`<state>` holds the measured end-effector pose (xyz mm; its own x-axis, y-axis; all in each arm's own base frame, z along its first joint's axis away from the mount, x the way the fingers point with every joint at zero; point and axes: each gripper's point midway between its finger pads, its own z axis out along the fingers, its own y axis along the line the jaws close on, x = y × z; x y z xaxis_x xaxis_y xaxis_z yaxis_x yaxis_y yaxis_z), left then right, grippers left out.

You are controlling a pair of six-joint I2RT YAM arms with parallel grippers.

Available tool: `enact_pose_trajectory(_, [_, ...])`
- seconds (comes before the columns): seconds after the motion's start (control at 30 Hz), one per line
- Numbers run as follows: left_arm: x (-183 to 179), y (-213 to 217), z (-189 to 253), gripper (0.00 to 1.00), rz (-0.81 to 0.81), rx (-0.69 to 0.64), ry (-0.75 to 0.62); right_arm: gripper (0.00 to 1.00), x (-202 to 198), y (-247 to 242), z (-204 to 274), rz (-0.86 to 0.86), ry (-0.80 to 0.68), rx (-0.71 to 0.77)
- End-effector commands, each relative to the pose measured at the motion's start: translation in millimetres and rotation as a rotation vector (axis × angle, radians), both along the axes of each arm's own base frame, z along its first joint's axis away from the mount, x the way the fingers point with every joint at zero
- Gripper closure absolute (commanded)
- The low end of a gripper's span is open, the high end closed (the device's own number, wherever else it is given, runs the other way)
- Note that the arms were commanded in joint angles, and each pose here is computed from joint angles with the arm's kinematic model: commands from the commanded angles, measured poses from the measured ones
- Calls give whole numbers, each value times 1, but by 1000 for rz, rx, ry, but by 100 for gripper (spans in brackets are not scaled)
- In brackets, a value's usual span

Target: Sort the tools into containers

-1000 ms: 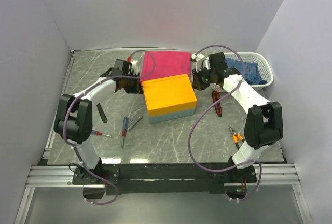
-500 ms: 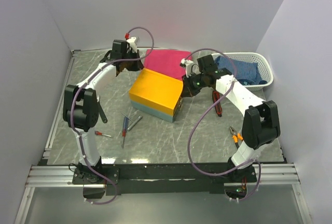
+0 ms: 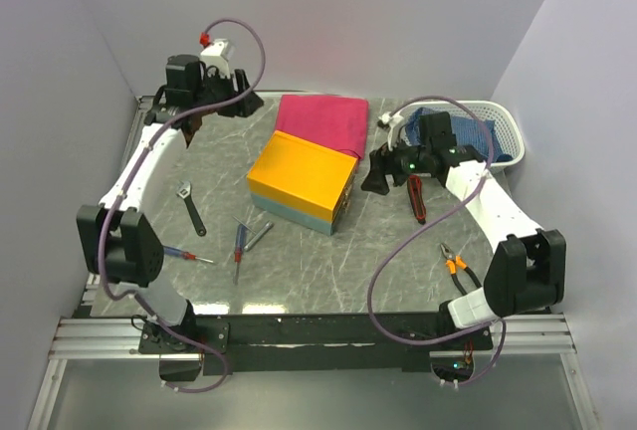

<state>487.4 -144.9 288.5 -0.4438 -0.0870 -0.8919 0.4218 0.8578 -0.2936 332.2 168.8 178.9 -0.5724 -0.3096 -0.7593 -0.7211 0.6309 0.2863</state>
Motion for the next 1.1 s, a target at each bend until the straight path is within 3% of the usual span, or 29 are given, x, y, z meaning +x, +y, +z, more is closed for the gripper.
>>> enact_pose_trajectory(0.0, [-54,-51,-27,41,-287,-135,149,18,-14,17,9,213,-178,22])
enact_pose_trajectory(0.13, [-73,-71,-62,91,-324,-220,248,19,-2,23,-2,240,-243,-10])
enact_pose_trajectory(0.2, [-78,-74,-77,97,-320,-203,281,22,0,29,-12,279,-233,-28])
enact_pose_trajectory(0.53, [-86,-80,-114,98,-323,-150,353,26,10,60,-32,346,-200,-54])
enact_pose_trajectory(0.8, [-92,-82,-124,97,-324,-133,365,33,21,68,-40,285,-192,-64])
enact_pose_trajectory(1.07, [-88,-84,-122,96,-321,-125,349,70,21,58,-43,242,-250,-150])
